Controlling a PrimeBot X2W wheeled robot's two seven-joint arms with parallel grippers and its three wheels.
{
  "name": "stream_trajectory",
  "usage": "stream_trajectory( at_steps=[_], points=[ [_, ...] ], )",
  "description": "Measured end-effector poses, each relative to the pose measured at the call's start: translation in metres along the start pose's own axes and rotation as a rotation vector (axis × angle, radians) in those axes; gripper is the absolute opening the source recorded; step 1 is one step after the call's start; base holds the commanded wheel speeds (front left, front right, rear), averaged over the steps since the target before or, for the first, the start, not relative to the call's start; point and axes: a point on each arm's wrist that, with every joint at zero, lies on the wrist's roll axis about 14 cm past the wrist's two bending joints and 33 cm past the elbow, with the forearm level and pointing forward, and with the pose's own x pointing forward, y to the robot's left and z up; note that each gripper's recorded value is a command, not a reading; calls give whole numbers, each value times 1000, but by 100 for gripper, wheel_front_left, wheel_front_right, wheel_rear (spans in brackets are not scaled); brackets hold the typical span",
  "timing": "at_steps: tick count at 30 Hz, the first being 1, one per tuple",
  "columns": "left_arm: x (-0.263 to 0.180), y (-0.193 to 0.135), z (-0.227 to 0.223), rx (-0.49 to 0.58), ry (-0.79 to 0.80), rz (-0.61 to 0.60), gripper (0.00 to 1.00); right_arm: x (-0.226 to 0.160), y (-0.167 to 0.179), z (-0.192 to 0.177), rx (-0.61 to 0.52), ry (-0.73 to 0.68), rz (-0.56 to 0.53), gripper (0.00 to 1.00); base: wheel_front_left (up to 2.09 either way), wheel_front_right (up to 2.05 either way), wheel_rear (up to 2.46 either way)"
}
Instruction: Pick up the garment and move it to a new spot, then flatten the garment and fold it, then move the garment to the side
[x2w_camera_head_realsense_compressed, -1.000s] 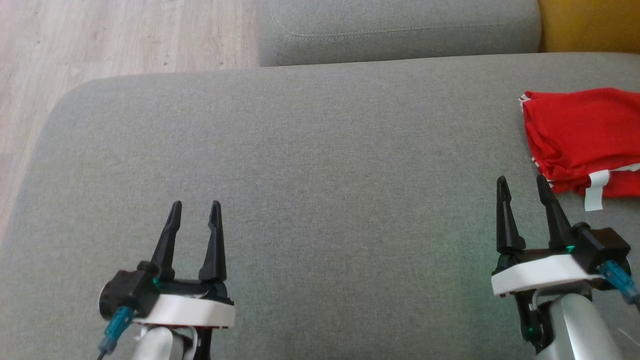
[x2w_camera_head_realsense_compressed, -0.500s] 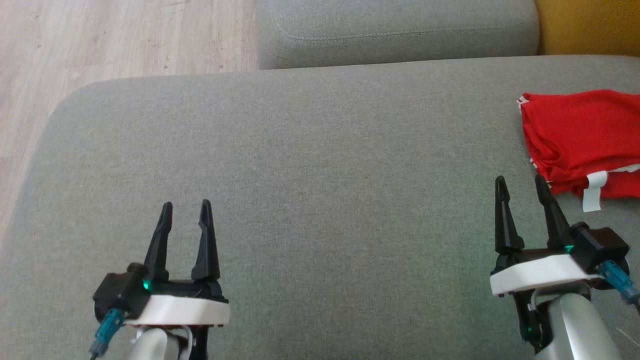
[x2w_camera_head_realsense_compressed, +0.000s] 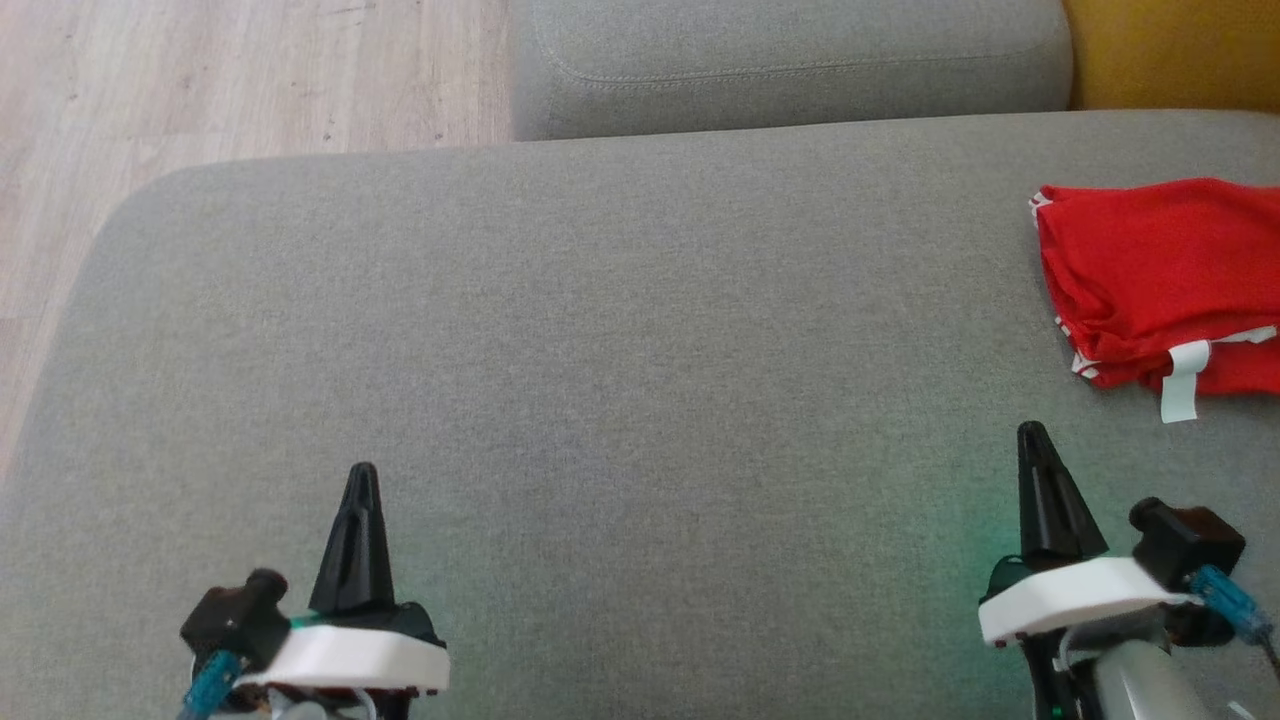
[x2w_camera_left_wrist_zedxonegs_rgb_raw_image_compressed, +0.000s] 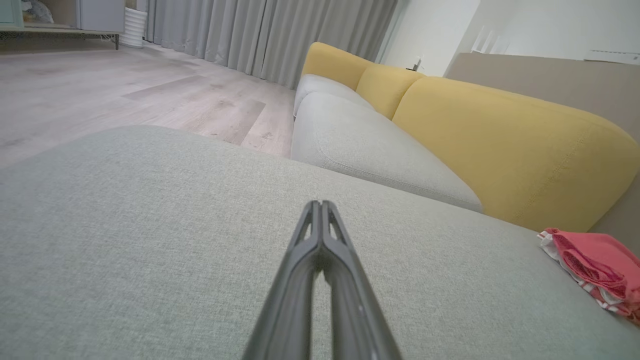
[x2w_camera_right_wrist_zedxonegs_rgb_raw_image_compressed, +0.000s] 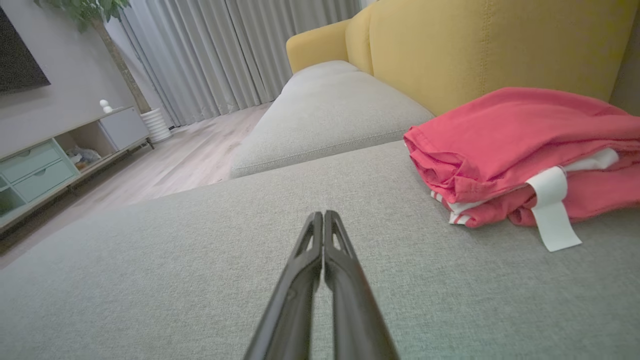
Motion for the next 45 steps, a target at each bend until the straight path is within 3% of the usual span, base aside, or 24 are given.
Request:
stream_trajectory(
  at_steps=[45],
  points=[
    [0, 24, 3, -440, 27, 106, 0, -1, -20, 7, 496, -5, -101, 0, 0, 0, 0]
  ],
)
